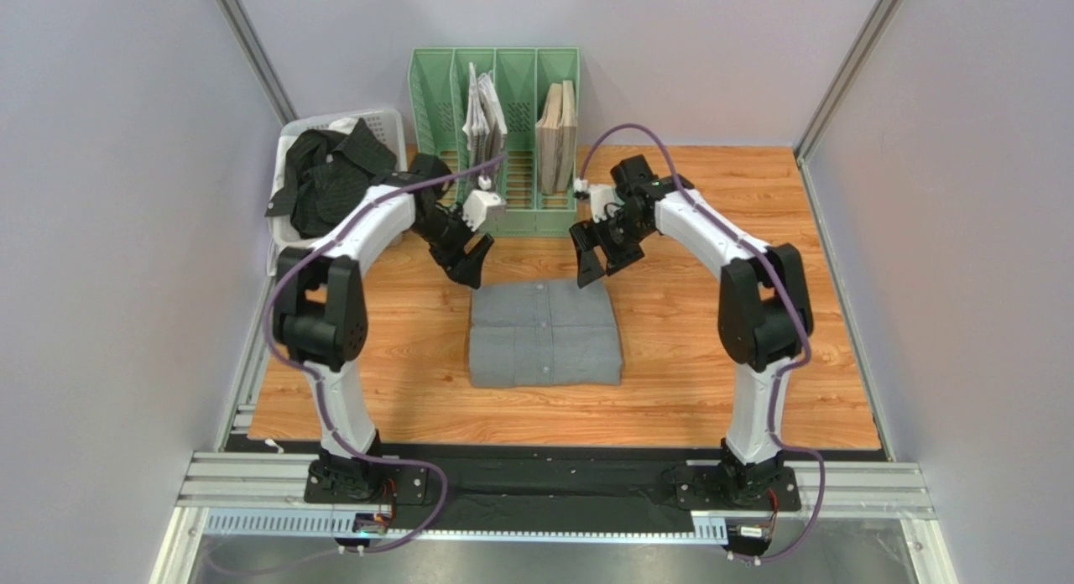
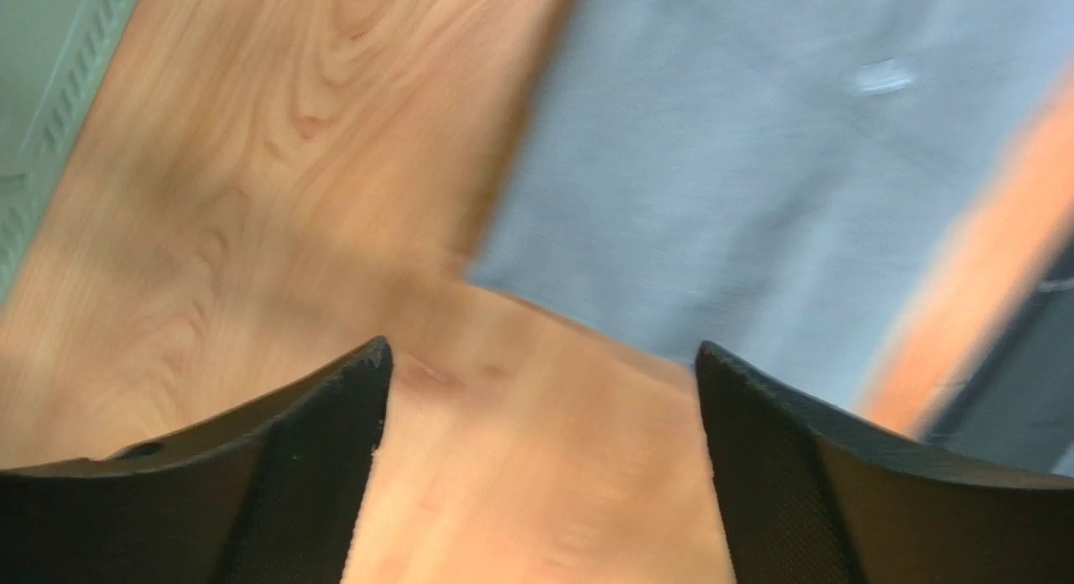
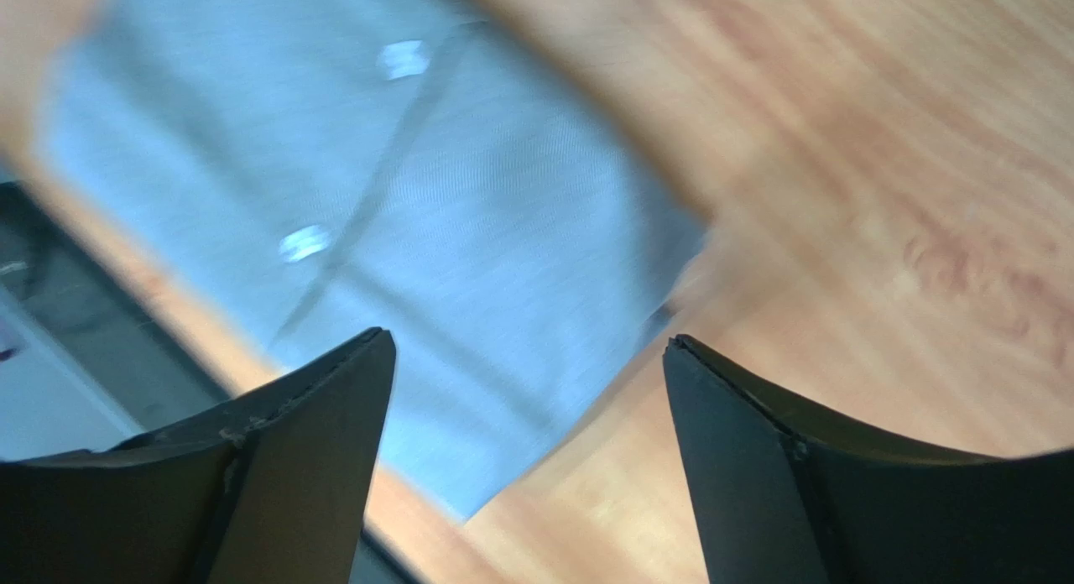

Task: Fold and stack the long sleeve shirts
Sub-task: Fold the shirt

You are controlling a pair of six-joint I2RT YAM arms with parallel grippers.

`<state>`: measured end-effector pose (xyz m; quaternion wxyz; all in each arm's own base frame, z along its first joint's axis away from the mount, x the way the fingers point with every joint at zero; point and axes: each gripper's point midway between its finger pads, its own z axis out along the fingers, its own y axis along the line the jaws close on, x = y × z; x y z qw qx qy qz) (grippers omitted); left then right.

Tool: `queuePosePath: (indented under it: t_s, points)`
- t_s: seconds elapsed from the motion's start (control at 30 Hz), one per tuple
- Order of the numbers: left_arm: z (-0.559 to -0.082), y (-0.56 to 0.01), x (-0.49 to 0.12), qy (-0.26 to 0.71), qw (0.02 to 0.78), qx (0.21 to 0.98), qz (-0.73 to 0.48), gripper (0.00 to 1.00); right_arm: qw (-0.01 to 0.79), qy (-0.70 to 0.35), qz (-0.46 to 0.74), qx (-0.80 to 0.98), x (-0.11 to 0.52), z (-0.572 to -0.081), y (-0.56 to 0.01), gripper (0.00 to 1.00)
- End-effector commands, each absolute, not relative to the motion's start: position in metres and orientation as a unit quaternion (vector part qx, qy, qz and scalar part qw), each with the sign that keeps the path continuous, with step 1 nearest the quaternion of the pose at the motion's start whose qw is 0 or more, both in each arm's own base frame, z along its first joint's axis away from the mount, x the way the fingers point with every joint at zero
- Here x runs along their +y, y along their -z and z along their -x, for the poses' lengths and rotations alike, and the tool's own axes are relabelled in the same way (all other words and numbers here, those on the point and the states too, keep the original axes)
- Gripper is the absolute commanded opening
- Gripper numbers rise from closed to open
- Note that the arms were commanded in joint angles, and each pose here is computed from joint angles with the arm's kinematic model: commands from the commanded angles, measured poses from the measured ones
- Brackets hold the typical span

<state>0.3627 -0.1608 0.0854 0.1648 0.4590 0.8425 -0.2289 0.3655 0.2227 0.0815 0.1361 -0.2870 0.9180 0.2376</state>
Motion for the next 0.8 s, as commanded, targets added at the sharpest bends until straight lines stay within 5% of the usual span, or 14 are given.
queuePosePath:
  t_s: [0.0, 0.17, 0.3, 0.57, 0.77]
  points:
    - [-0.308, -0.211, -0.194, 0.352, 0.28, 0.788, -0.421, 0.99, 0.185, -0.343, 0.283, 0.876, 0.243, -0.313, -0.183, 0.87]
    - [-0.235, -0.235, -0.232, 0.544, 0.225, 0.75, -0.301, 0.99, 0.113, -0.489, 0.245, 0.829, 0.275, -0.251, -0.193, 0.93]
    - [-0.189, -0.213, -0.263, 0.606, 0.162, 0.738, -0.25, 0.99, 0.04, -0.552, 0.241, 0.797, 0.301, -0.218, -0.179, 0.94]
    - [-0.232, -0.094, -0.24, 0.516, 0.103, 0.847, -0.073, 0.99, -0.068, -0.549, 0.204, 0.807, 0.313, -0.202, -0.096, 0.93]
    - [-0.217, -0.024, -0.213, 0.449, 0.024, 0.893, 0.01, 0.99, -0.132, -0.517, 0.173, 0.828, 0.299, -0.194, -0.035, 0.91]
